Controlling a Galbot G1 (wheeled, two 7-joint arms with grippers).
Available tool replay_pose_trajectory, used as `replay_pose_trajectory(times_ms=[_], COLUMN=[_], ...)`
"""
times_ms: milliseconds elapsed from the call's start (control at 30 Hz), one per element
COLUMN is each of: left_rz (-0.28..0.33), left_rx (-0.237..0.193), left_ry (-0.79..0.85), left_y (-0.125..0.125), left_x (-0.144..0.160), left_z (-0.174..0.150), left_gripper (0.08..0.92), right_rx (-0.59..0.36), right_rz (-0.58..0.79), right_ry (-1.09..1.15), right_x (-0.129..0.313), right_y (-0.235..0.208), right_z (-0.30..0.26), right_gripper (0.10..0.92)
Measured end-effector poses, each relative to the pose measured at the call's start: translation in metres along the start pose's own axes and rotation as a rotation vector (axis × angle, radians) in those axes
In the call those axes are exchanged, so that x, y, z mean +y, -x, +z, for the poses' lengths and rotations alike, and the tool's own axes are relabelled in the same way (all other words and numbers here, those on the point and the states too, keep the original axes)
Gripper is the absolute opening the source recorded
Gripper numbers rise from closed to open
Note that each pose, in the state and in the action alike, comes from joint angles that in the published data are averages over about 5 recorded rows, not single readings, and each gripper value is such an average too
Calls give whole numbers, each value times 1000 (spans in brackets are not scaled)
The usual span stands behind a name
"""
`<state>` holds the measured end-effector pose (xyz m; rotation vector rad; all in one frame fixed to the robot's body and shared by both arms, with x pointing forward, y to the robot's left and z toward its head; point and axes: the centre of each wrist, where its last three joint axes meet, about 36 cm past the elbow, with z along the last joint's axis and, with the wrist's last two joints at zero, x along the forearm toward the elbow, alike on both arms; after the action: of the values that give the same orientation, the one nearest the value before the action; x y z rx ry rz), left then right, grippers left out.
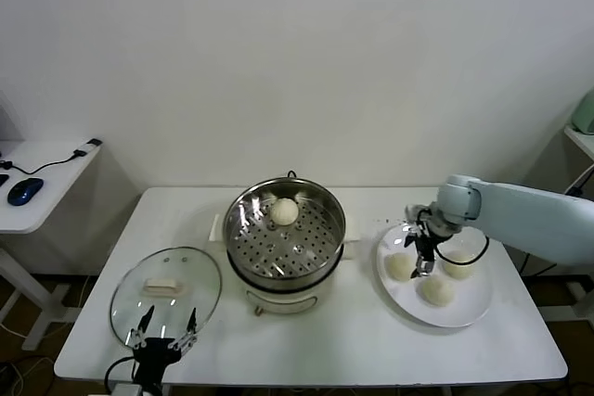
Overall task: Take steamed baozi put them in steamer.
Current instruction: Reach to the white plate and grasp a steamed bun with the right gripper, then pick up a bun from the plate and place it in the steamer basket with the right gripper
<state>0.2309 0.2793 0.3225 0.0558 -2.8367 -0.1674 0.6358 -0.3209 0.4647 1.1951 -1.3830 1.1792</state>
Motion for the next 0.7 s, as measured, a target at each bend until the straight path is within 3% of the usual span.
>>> replay_pose_trajectory(times_ms=[133,300,433,700], left_rz=[-1,-1,-1,-1], left_rx=[-1,0,-1,-4], left_ry=[1,3,5,8], left_y=[0,-1,-2,-5], left_x=[0,0,0,0], left_z=[0,0,-1,-4], left_gripper=[823,823,823,823], right_rx=[2,10,6,-18], right_rz=[3,8,7,29], right_ry=[8,12,13,-12], right_x=[-1,-2,-2,-20], right_y=[9,13,9,-49], right_z=[-4,-6,-6,-13], right_gripper=[795,678,640,636])
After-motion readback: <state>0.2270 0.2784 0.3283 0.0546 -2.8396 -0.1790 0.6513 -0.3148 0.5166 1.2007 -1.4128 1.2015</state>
